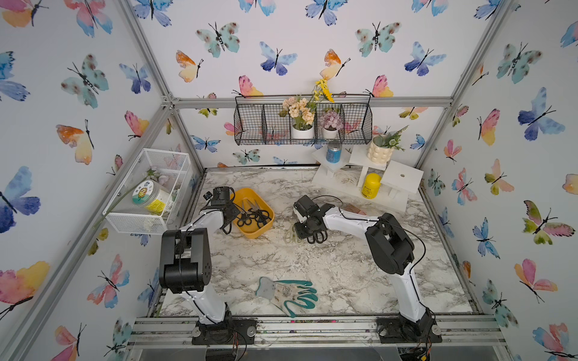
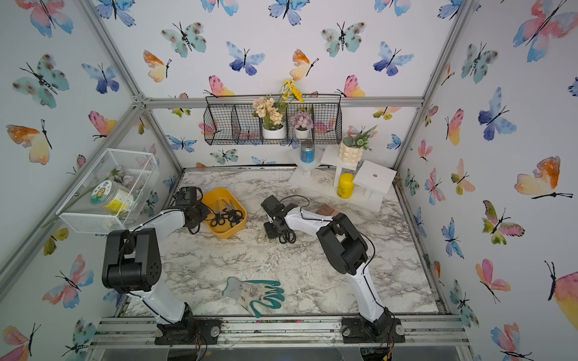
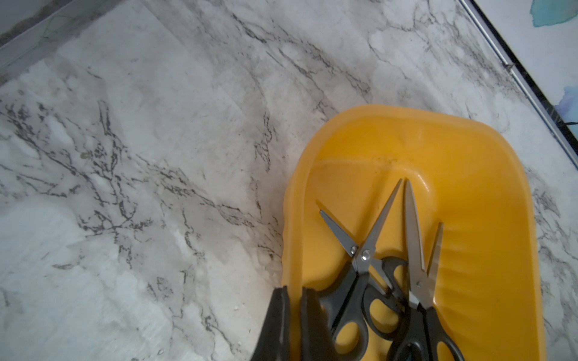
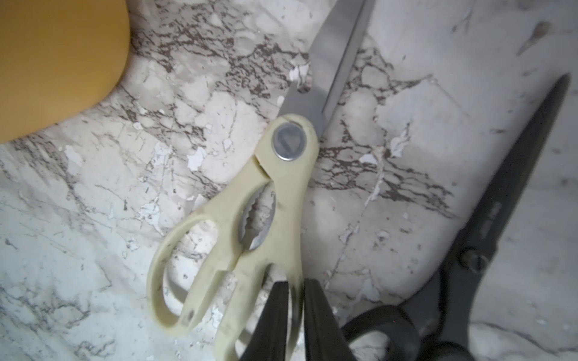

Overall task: Take the scissors out of the storage box
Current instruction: Place the scissors at the center of the board, then pick up the scissors from the storage box.

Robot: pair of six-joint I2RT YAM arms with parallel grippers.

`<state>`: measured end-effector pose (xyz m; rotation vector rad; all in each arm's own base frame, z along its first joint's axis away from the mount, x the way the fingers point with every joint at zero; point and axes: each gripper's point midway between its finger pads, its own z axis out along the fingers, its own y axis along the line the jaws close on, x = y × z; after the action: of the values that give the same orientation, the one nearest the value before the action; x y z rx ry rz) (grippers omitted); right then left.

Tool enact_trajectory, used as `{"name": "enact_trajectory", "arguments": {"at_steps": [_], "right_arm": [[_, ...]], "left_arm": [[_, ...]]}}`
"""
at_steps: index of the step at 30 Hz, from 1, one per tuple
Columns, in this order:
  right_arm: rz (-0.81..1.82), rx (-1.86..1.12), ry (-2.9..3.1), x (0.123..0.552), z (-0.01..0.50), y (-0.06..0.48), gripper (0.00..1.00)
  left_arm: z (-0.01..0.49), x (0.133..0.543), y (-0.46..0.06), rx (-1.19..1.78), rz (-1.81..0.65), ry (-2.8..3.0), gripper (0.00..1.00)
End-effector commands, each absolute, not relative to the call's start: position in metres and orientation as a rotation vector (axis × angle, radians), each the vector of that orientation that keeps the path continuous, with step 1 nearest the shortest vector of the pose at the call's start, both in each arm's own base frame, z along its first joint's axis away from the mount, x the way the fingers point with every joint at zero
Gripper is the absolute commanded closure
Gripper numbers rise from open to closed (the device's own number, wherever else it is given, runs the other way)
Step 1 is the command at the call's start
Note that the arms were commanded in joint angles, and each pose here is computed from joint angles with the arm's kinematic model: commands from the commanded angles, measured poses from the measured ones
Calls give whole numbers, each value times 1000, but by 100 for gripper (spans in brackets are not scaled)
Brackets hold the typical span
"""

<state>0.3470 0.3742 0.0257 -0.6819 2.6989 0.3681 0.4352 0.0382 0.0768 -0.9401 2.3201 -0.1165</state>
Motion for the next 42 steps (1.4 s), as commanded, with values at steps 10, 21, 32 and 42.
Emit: {"name": "enact_trajectory", "arguments": {"at_steps": [10, 21, 32, 42], "right_arm": [[418, -629, 2550, 365, 91, 385, 60], [451, -625, 2483, 368, 132, 387, 52], [430, -639, 2512, 363, 124, 382, 51], [417, -669, 2499, 366, 123, 384, 51]], "left_arm": [[83, 468, 32, -830, -167, 2322, 100], [79, 514, 32, -826, -193, 2299, 100], [72, 568, 41, -742, -179, 2315, 100], [126, 559, 25, -596, -191, 2266, 72]]}}
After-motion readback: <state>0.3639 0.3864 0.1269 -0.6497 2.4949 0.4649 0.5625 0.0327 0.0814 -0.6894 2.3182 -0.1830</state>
